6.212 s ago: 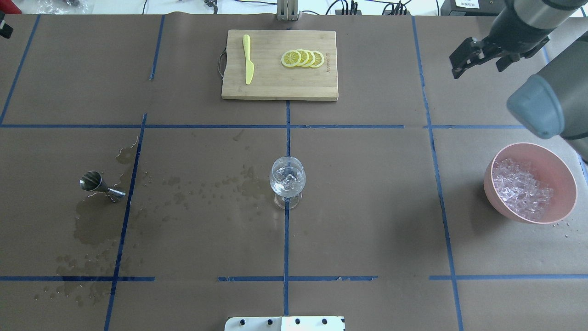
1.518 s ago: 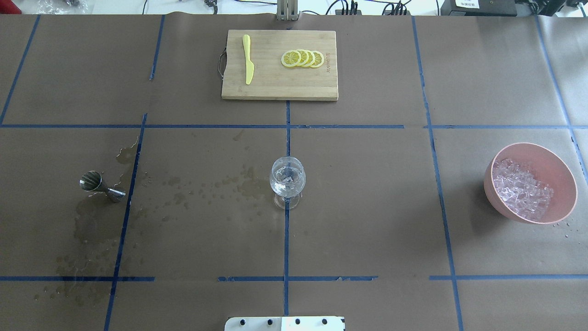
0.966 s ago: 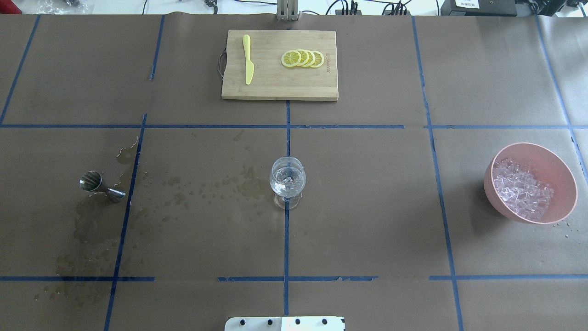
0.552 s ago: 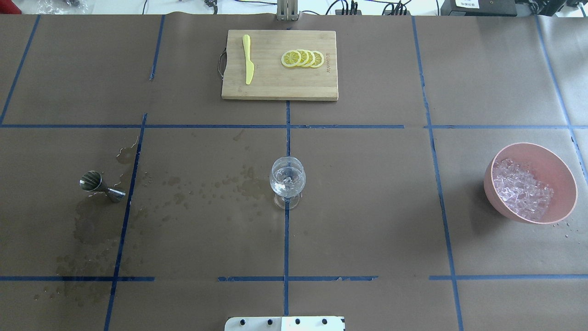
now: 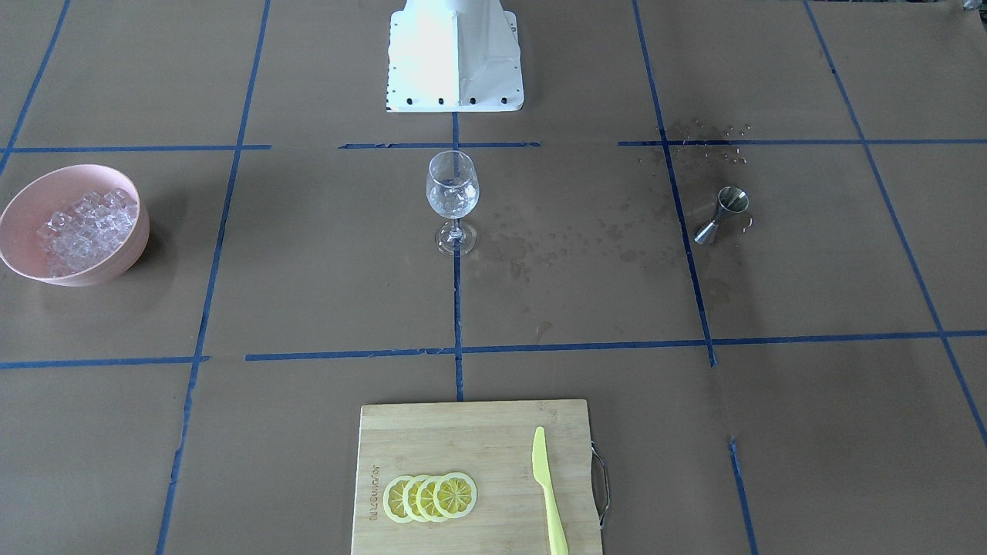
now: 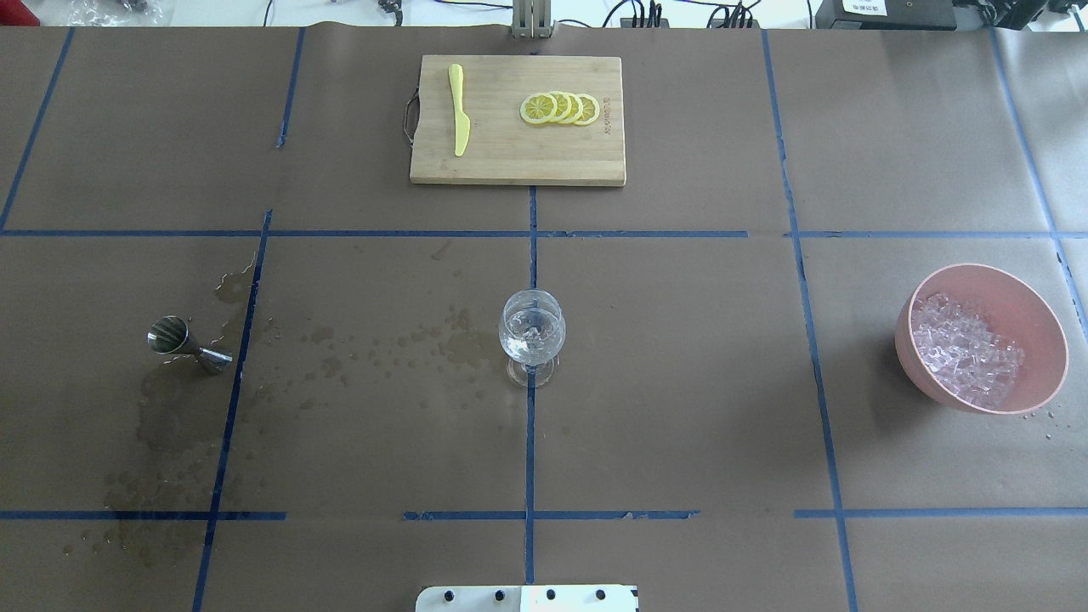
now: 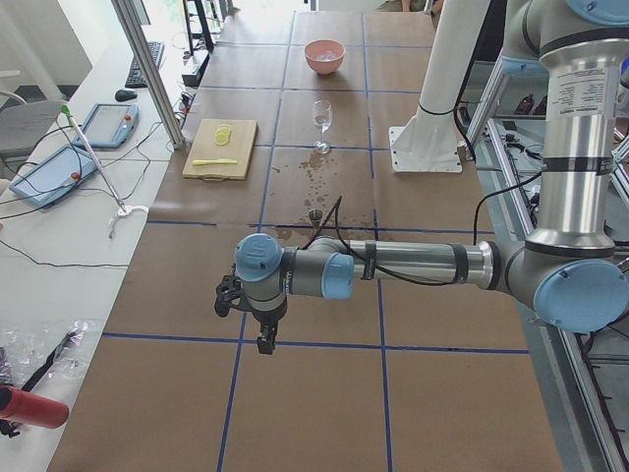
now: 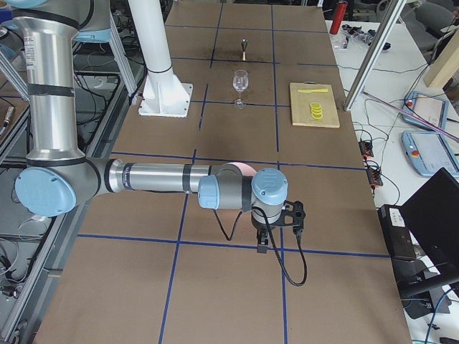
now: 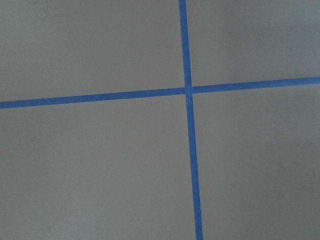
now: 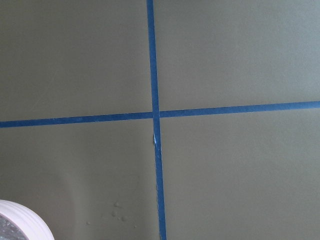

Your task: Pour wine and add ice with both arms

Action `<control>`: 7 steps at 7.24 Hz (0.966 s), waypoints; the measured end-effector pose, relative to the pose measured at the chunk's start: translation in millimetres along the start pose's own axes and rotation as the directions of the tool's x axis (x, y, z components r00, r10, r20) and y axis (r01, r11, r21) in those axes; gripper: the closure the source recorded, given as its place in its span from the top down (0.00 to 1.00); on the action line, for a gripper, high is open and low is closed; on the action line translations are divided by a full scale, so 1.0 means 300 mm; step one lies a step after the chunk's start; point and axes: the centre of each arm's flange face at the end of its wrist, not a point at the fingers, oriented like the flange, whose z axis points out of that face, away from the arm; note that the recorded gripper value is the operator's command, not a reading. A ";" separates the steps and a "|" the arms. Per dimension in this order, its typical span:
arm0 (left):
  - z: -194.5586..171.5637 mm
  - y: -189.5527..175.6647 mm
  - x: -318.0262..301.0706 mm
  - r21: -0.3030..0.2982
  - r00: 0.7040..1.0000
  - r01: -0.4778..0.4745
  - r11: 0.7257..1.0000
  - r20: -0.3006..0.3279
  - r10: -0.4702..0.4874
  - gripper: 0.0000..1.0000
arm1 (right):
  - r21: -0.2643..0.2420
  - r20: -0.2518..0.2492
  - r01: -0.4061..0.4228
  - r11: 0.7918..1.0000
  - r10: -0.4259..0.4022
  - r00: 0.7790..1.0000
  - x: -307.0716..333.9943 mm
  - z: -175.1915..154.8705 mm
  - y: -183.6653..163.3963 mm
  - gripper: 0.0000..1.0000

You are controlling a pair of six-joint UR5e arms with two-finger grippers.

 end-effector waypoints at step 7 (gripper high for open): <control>-0.085 0.005 -0.025 0.053 1.000 0.014 0.998 0.005 -0.015 1.00 | 0.007 -0.002 0.008 1.000 -0.008 1.000 -0.009 -0.009 -0.002 1.00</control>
